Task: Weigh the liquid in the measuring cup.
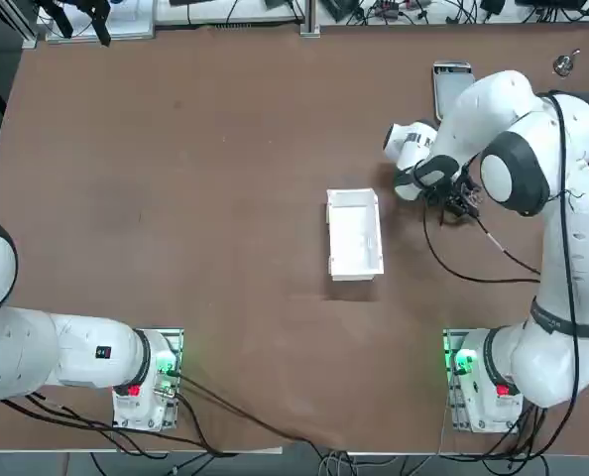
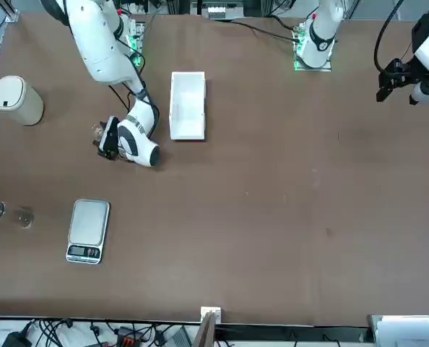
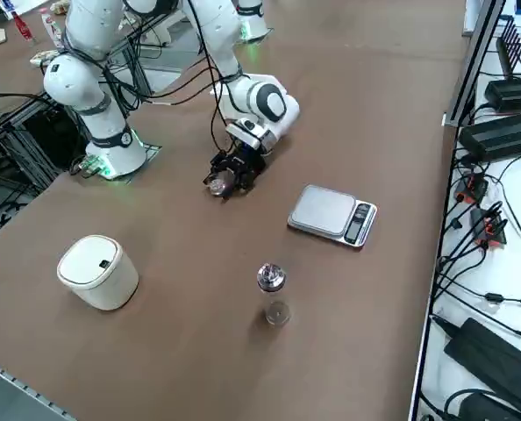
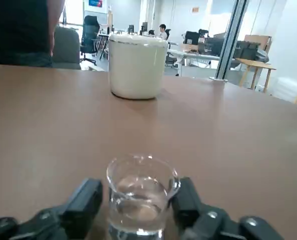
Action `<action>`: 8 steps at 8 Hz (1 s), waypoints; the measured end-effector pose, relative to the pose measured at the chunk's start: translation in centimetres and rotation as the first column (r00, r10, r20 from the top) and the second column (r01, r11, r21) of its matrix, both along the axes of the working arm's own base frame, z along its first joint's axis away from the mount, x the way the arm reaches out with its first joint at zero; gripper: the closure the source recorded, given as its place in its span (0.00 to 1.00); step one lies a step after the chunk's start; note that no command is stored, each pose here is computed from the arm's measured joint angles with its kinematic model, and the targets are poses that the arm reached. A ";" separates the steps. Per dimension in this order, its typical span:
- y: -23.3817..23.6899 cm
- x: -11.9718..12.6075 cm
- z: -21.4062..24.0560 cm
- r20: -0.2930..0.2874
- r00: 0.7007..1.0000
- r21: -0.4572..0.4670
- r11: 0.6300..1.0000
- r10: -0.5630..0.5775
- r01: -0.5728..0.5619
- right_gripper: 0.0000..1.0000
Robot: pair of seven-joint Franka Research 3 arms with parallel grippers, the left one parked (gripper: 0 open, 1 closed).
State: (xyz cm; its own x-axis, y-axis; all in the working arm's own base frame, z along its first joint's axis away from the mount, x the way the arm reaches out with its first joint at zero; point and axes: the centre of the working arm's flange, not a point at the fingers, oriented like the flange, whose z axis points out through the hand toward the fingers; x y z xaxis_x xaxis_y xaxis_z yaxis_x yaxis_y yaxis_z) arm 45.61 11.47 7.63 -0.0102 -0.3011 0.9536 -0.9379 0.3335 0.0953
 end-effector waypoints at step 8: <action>4.1 10.3 7.9 0.157 0.961 -0.070 0.973 0.226 -0.218 0.39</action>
